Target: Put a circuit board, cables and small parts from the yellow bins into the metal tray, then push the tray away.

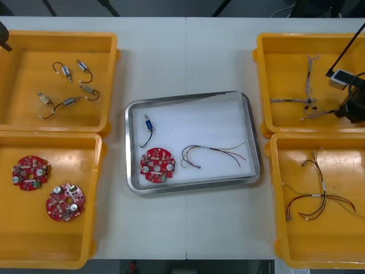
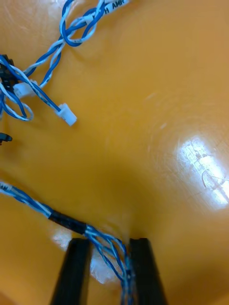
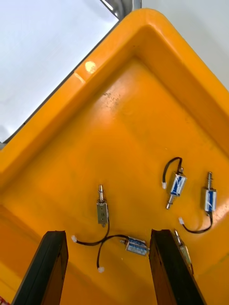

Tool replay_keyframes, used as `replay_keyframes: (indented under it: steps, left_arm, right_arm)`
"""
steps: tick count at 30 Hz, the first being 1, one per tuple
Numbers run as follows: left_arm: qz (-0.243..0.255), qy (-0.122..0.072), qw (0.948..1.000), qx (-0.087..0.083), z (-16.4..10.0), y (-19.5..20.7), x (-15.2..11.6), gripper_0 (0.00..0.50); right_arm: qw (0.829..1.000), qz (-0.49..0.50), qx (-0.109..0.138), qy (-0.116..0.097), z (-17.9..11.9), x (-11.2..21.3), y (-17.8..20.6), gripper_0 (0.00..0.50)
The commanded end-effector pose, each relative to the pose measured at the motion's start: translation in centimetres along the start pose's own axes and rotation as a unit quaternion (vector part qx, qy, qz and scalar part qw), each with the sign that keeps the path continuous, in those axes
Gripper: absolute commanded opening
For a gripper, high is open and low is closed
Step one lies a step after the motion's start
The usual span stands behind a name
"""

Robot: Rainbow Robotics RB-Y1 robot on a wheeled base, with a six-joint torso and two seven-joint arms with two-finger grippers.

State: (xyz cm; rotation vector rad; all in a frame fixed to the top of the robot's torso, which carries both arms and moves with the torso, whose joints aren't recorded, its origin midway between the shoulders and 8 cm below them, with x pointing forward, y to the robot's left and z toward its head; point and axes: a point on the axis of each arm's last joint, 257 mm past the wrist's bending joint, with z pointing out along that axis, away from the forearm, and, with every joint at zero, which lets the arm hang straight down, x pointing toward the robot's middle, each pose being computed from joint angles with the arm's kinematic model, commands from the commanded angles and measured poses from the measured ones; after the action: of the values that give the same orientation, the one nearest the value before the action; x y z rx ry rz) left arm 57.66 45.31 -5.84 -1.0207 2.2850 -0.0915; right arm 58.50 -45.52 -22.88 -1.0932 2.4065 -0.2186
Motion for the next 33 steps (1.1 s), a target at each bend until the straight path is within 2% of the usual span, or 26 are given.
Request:
replay_keyframes:
  steps: [1, 7, 11, 15, 19, 24, 29, 31, 33]
  left_arm:
    - [0.054, -0.019, 0.9984, 0.002, 0.3, -1.8, -0.3, 0.500]
    - [0.063, -0.016, 0.9979, -0.003, 1.7, -2.1, 0.8, 0.500]
    - [0.050, -0.007, 0.9987, 0.004, 2.9, -2.5, 1.5, 0.500]
    - [0.039, -0.007, 0.9991, 0.013, 3.9, -2.9, 1.7, 0.500]
    - [0.038, -0.009, 0.9992, 0.013, 5.0, -2.9, 1.9, 0.500]
    - [0.042, 0.000, 0.9991, 0.003, 5.9, -2.5, 2.9, 0.500]
    - [0.059, 0.006, 0.9981, -0.017, 7.0, -1.7, 4.2, 0.500]
    - [0.058, 0.015, 0.9980, -0.019, 7.4, -1.5, 4.9, 0.500]
    - [0.054, 0.022, 0.9982, -0.013, 7.6, -1.8, 5.4, 0.500]
  right_arm:
    - [1.000, -0.009, -0.008, -0.008, 0.6, -2.2, 1.0, 0.000]
    - [1.000, -0.006, -0.009, -0.011, 0.5, -2.4, 1.0, 0.000]
    - [1.000, -0.007, -0.007, -0.015, 0.1, -2.6, 0.7, 0.000]
    - [1.000, -0.012, -0.008, -0.021, -1.0, -3.2, 0.3, 0.000]
    - [0.999, -0.015, -0.013, -0.029, -2.7, -3.6, -0.2, 0.000]
    - [0.999, -0.006, -0.027, -0.039, -4.7, -3.8, -0.5, 0.000]
    - [0.998, 0.004, -0.046, -0.050, -7.3, -3.8, -0.7, 0.000]
    - [0.997, 0.007, -0.055, -0.053, -8.1, -3.7, -0.5, 0.000]
    - [0.996, 0.013, -0.064, -0.057, -8.8, -3.6, -0.4, 0.000]
